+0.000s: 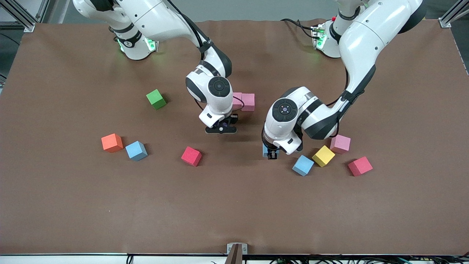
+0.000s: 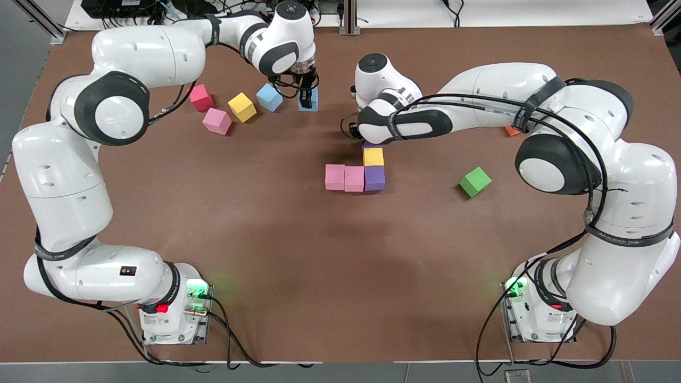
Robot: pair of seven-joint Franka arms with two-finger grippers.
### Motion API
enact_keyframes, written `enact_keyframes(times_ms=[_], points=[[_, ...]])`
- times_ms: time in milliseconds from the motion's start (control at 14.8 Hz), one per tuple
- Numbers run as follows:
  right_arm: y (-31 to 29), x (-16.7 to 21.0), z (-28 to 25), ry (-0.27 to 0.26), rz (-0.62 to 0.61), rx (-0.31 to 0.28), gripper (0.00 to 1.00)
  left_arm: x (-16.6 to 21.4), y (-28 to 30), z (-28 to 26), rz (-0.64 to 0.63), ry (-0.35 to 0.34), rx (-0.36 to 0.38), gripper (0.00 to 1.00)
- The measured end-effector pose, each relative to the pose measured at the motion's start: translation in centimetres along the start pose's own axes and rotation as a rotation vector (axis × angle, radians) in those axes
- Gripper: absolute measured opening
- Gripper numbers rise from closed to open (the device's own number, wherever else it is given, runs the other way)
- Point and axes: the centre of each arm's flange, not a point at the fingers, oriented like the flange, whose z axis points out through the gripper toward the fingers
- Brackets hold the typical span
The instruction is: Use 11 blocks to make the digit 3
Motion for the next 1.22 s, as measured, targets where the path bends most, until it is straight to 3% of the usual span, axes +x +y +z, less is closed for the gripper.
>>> enact_keyframes(times_ms=[676, 811, 1013, 1081, 1216], points=[[0.01, 0.04, -0.03, 0.001, 0.0, 0.0, 0.53, 0.04, 0.05, -0.02, -0.001, -0.001, -0.001, 0.6], [0.0, 0.11, -0.1, 0.002, 0.001, 0.001, 0.65, 0.03, 0.04, -0.02, -0.001, -0.001, -0.001, 0.6], [-0.06, 0.25, -0.3, 0.006, 0.002, 0.004, 0.94, 0.03, 0.04, -0.02, -0.001, -0.001, -0.001, 0.6], [-0.08, 0.3, -0.38, 0.007, 0.002, 0.005, 1.0, 0.03, 0.04, -0.02, -0.001, -0.001, -0.001, 0.6], [-0.15, 0.42, -0.62, 0.008, 0.002, 0.006, 1.0, 0.02, 0.03, -0.02, -0.001, -0.001, -0.001, 0.6]])
